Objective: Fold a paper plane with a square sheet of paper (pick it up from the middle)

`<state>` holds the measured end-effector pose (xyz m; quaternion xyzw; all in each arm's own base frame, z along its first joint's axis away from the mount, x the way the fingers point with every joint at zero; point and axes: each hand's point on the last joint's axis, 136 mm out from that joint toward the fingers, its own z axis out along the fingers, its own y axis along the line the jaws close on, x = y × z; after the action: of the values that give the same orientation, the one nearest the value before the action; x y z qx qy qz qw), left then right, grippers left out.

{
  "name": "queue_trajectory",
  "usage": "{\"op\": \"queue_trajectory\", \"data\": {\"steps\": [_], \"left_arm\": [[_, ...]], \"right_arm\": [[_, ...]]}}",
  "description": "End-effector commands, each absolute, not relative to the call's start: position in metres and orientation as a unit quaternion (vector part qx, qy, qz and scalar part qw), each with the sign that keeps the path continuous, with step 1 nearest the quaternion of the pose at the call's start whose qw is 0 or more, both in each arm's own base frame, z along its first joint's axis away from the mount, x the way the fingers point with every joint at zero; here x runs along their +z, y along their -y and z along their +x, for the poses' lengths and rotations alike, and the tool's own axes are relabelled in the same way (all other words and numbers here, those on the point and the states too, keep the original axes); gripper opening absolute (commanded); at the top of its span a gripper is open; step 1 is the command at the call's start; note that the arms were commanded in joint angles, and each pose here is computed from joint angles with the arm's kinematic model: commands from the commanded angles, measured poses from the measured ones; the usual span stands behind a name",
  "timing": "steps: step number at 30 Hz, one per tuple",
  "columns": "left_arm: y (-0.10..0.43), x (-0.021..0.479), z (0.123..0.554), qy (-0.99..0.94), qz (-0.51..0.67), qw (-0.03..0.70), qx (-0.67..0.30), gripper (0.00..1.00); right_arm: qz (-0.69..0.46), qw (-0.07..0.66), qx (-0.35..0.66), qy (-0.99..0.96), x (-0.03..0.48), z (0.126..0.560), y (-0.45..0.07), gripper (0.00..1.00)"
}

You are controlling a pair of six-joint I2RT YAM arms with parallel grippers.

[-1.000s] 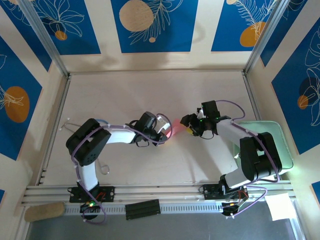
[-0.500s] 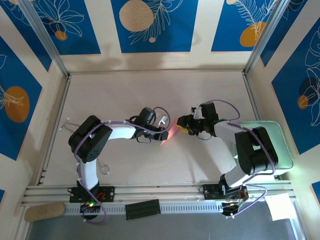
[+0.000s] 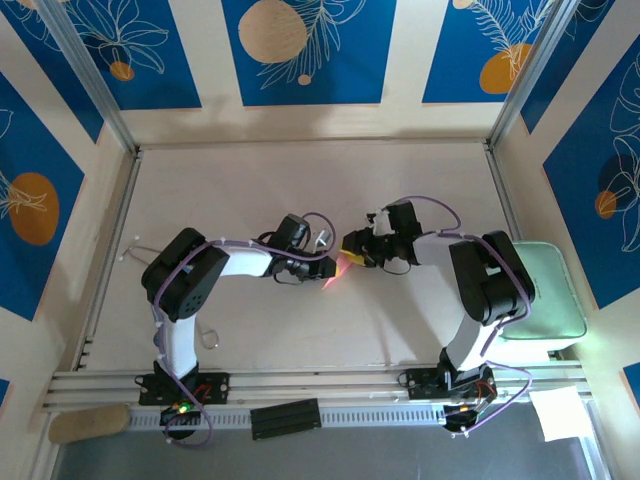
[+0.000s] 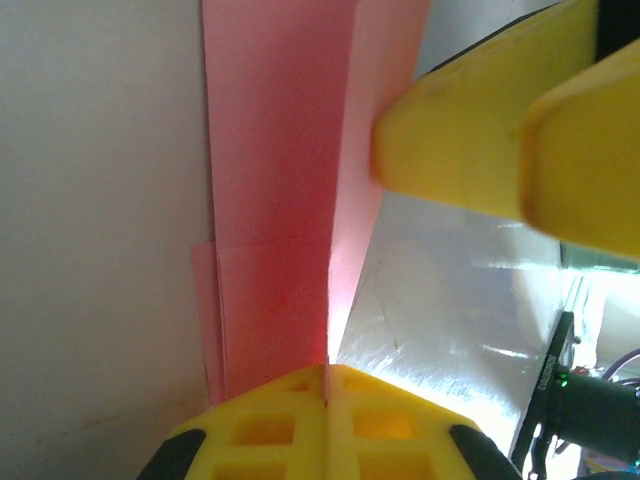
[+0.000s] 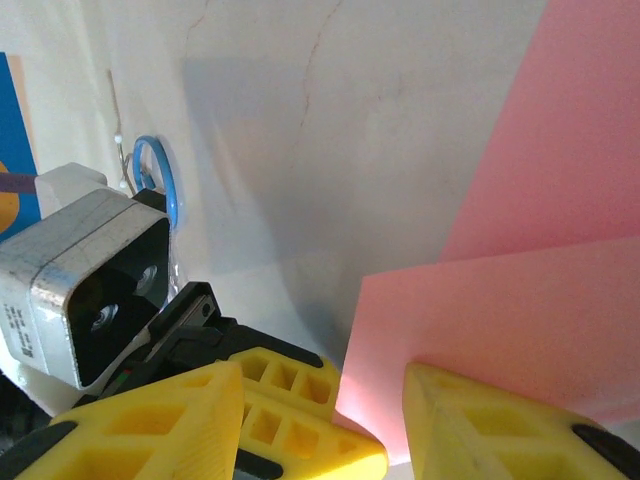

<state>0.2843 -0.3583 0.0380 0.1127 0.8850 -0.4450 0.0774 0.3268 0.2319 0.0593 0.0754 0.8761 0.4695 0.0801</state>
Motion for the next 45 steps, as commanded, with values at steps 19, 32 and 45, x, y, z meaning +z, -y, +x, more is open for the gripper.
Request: {"op": "queue_trajectory", "data": {"steps": [19, 32, 45], "left_arm": [[0.354, 0.018, 0.29, -0.889, 0.04, 0.042, -0.454, 0.08], [0.346, 0.019, 0.288, -0.895, 0.032, 0.044, -0.443, 0.19], [0.329, 0.019, 0.277, -0.909, 0.039, 0.044, -0.412, 0.23]], "right_arm": [[0.06, 0.059, 0.462, -0.883, 0.043, 0.334, -0.243, 0.45], [0.086, 0.052, 0.423, -0.9, 0.027, 0.335, -0.234, 0.44], [0.094, 0.046, 0.411, -0.906, 0.022, 0.336, -0.232, 0.44]]}}
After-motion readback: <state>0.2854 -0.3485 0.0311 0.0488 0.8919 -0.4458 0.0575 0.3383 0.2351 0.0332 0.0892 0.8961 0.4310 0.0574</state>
